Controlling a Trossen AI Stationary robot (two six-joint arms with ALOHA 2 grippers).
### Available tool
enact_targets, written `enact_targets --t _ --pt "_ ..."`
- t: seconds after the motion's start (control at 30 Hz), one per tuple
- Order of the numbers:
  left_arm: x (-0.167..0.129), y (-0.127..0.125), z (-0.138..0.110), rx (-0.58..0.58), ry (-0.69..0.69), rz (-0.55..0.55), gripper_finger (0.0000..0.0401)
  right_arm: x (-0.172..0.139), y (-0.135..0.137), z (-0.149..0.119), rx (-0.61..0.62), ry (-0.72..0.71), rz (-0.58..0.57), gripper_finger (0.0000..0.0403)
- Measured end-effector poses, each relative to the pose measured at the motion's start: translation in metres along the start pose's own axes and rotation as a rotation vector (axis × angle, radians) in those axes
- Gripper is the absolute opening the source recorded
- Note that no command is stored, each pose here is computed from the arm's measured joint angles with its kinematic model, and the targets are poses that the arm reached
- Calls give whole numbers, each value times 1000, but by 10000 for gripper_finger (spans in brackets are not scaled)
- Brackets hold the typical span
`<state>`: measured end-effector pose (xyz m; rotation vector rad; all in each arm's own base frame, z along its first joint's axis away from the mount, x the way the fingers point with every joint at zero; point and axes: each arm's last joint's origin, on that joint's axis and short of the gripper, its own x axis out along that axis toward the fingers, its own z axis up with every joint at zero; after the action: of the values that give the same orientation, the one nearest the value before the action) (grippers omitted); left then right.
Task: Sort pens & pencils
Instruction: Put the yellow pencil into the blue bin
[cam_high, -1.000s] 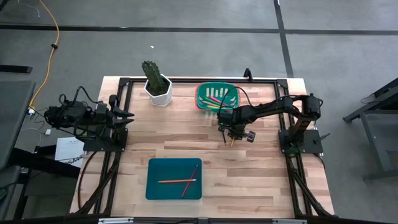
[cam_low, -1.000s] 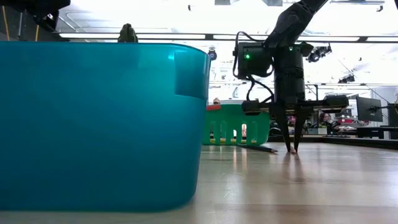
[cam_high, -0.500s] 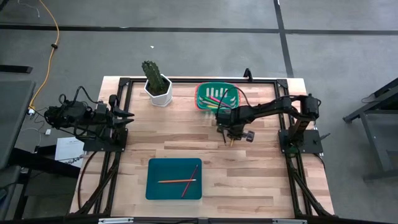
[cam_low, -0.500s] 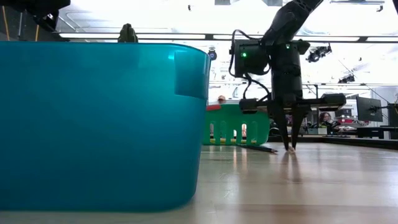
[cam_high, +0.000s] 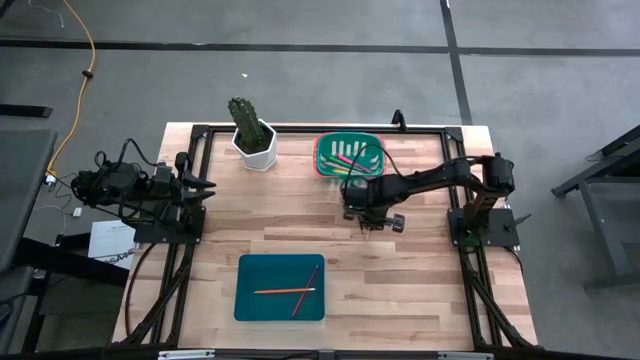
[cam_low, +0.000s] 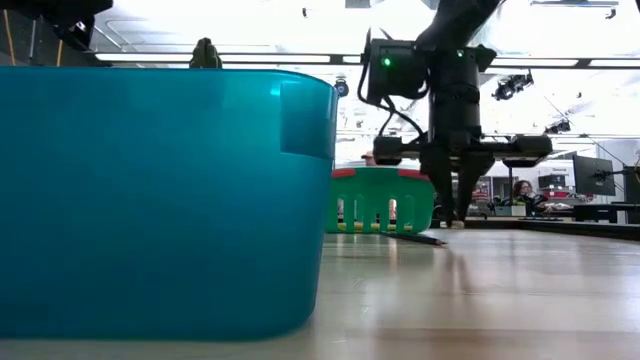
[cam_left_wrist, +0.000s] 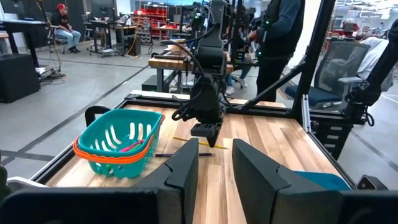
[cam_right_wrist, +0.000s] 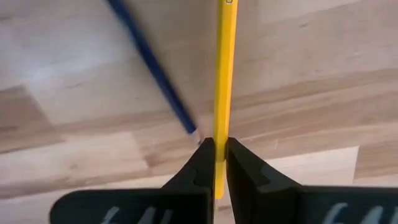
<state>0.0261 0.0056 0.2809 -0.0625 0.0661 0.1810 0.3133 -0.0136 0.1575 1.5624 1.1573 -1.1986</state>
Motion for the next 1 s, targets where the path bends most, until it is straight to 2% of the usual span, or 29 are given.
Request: enact_targets --t 0.43,0.73,1.0 --pt "-1 -3 7 -26 -69 -90 85 -15 12 -29 -104 -3 69 7" --pt "-10 -1 19 -39 -111 -111 85 -42 30 -54 -173 -84 202 7" --pt "-11 -1 20 -42 -113 -112 85 -67 43 -69 -237 -154 314 7"
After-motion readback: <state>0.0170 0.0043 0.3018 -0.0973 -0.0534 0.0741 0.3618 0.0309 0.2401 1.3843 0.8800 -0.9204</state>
